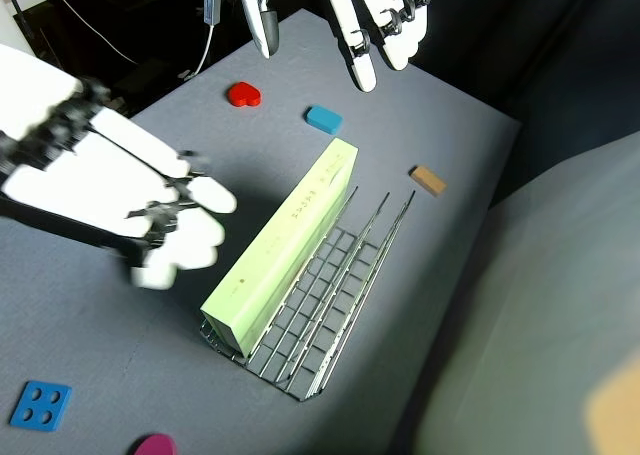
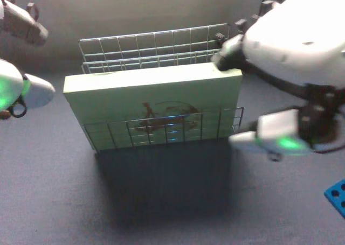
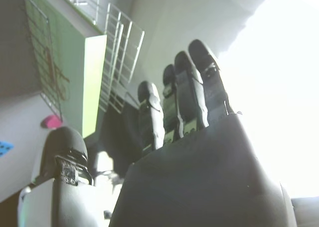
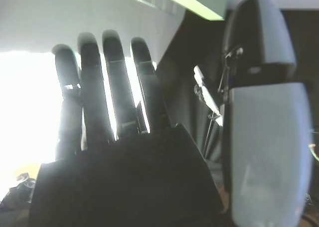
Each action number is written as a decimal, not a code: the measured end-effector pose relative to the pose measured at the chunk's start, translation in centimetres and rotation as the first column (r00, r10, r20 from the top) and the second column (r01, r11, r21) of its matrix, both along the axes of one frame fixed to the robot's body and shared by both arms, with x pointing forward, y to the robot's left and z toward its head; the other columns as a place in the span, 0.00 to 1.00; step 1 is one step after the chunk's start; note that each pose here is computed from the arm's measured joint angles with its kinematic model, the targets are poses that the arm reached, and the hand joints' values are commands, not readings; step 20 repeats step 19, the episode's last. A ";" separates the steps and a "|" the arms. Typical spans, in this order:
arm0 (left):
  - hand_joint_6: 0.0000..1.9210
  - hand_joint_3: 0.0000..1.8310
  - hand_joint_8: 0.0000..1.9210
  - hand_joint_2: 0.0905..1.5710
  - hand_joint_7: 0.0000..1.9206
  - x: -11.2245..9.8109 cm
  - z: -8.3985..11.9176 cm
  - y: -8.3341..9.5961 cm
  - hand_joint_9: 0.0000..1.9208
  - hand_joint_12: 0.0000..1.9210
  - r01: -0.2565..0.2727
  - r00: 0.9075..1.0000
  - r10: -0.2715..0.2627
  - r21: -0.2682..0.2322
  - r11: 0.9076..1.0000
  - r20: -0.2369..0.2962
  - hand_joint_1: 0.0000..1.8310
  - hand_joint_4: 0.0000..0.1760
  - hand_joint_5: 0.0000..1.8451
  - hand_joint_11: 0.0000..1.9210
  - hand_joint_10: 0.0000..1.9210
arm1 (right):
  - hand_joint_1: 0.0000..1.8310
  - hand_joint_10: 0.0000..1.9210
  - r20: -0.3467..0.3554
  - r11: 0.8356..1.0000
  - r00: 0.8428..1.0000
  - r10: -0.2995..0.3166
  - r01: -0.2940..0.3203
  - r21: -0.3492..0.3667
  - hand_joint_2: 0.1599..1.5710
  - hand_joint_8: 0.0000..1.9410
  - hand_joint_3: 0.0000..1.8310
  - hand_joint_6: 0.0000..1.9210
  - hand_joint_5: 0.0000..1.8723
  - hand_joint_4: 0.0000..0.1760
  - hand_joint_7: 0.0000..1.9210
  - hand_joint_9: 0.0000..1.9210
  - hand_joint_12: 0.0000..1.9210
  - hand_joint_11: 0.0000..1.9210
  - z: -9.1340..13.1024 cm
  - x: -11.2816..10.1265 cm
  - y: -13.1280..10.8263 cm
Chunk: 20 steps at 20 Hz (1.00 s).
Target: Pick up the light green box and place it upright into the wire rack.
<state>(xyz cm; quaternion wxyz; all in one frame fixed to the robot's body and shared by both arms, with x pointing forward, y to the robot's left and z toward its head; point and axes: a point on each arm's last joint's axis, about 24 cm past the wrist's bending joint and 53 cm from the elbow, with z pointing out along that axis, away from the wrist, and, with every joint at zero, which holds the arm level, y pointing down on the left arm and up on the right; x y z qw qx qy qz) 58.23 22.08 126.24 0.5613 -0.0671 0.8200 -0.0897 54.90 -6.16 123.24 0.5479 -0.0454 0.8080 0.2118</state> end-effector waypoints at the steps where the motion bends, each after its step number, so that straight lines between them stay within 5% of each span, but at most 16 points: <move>1: 0.08 0.00 0.23 0.72 0.49 -0.1 0.0 0.0 0.43 0.77 0.001 1.000 -0.001 0.002 1.000 -0.001 0.33 0.00 0.50 0.34 0.52 | 0.44 1.00 -0.012 0.999 0.999 -0.033 0.033 0.012 0.60 0.75 0.00 0.55 0.31 0.00 0.28 0.42 1.00 0.58 0.0 -0.1 -1.2; 2: 0.51 0.00 0.57 0.72 0.43 -0.1 0.0 -0.1 0.41 0.95 0.002 1.000 -0.002 0.001 1.000 -0.001 0.35 0.00 0.39 0.38 0.80 | 0.45 1.00 -0.017 0.998 0.998 -0.062 0.062 0.019 0.62 0.86 0.00 0.73 0.29 0.00 0.30 0.48 1.00 0.63 0.1 -0.1 -2.2; 3: 0.83 0.00 0.83 0.73 0.38 -0.2 0.0 -0.2 0.41 0.99 0.006 1.000 -0.006 0.003 1.000 -0.002 0.34 0.00 0.31 0.44 0.96 | 0.45 1.00 -0.022 0.996 0.996 -0.086 0.087 0.027 0.66 0.96 0.01 0.88 0.27 0.00 0.32 0.53 1.00 0.67 0.0 -0.2 -2.9; 4: 0.97 0.00 0.97 0.74 0.39 -0.3 0.0 -0.5 0.44 1.00 0.014 1.000 -0.014 0.006 1.000 -0.001 0.33 0.00 0.31 0.48 0.99 | 0.45 1.00 -0.025 0.994 0.994 -0.102 0.103 0.025 0.70 0.99 0.01 0.98 0.29 0.00 0.37 0.56 1.00 0.70 0.0 -0.5 -3.5; 8: 1.00 0.01 1.00 0.81 0.67 -1.0 -0.2 -0.9 0.70 1.00 0.016 1.000 -0.016 -0.016 1.000 -0.002 0.27 0.00 0.62 0.74 1.00 | 0.35 1.00 -0.047 0.994 0.994 -0.100 0.101 0.032 0.88 1.00 0.01 1.00 0.54 0.00 0.62 0.79 1.00 0.90 -0.9 -1.1 -3.7; 11: 1.00 0.01 1.00 0.85 0.72 -1.3 -0.4 -0.3 0.76 1.00 -0.003 1.000 0.003 -0.013 1.000 -0.008 0.30 0.00 0.66 0.82 1.00 | 0.35 1.00 -0.070 0.994 0.993 -0.093 0.097 0.056 0.94 1.00 0.00 1.00 0.65 0.00 0.74 0.86 1.00 0.97 -1.4 -1.4 -3.6; 12: 1.00 0.01 1.00 0.86 0.73 -1.3 -0.3 -0.4 0.76 1.00 -0.001 1.000 0.001 -0.013 1.000 -0.006 0.32 0.00 0.67 0.83 1.00 | 0.39 1.00 -0.054 0.994 0.995 -0.086 0.090 0.065 0.93 1.00 0.00 1.00 0.68 0.73 0.76 0.87 1.00 0.99 -1.0 -1.3 -3.4; 13: 1.00 0.01 1.00 0.87 0.73 -1.3 -0.3 -0.4 0.77 1.00 0.002 1.000 -0.002 -0.014 1.000 -0.005 0.34 0.00 0.67 0.83 1.00 | 0.42 1.00 -0.051 0.994 0.995 -0.081 0.085 0.071 0.92 1.00 0.00 1.00 0.70 0.95 0.78 0.88 1.00 1.00 -0.8 -1.3 -3.2; 20: 1.00 0.00 1.00 0.86 0.74 -1.3 -0.3 -0.4 0.78 1.00 -0.001 1.000 0.001 -0.019 1.000 -0.005 0.45 0.00 0.67 0.85 1.00 | 0.47 1.00 -0.024 0.993 0.997 -0.079 0.081 0.080 0.93 1.00 0.00 1.00 0.72 1.00 0.79 0.88 1.00 1.00 -0.3 -1.1 -3.1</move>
